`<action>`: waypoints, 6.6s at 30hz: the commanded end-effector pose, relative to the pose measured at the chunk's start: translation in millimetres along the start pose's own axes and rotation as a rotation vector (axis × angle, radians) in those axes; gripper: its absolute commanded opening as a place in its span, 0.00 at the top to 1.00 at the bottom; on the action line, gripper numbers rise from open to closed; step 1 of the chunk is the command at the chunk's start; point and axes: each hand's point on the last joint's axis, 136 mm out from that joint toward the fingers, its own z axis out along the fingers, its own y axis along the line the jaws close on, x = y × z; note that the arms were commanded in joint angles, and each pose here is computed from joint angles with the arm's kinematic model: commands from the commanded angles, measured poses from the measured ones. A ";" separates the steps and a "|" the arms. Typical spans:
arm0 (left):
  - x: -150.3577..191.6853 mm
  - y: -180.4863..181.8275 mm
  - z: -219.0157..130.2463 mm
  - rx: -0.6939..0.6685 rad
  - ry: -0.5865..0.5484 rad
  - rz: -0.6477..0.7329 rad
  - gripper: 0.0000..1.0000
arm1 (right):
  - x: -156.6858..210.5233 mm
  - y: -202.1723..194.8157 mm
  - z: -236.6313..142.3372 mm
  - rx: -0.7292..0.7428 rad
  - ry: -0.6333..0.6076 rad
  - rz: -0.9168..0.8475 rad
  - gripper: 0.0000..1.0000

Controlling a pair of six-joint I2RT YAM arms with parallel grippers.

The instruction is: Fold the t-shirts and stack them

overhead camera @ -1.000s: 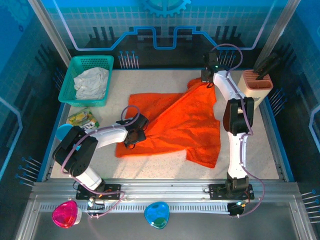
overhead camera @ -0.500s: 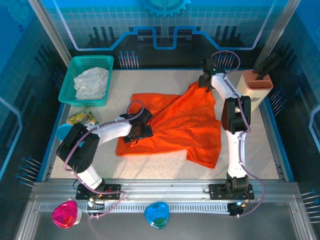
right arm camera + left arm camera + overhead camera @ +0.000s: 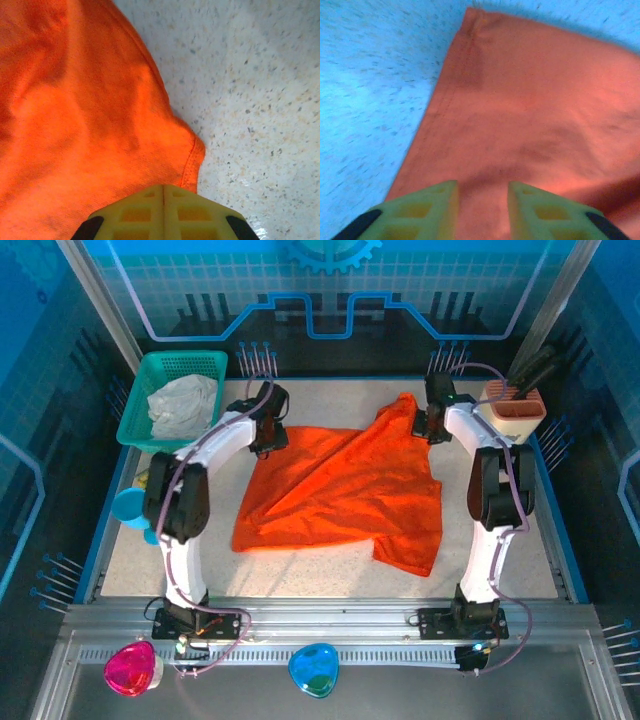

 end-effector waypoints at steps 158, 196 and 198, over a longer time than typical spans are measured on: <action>32.2 -26.1 -83.8 0.057 -0.185 0.162 0.04 | 14.4 32.5 -100.3 -0.260 -0.219 0.179 0.59; 235.8 76.0 18.8 -0.094 0.224 0.038 0.25 | 306.4 -121.6 -81.1 0.151 0.210 0.554 0.90; 235.4 77.7 13.3 -0.095 0.221 0.033 0.25 | 299.7 -117.1 -86.0 0.103 0.175 0.531 0.88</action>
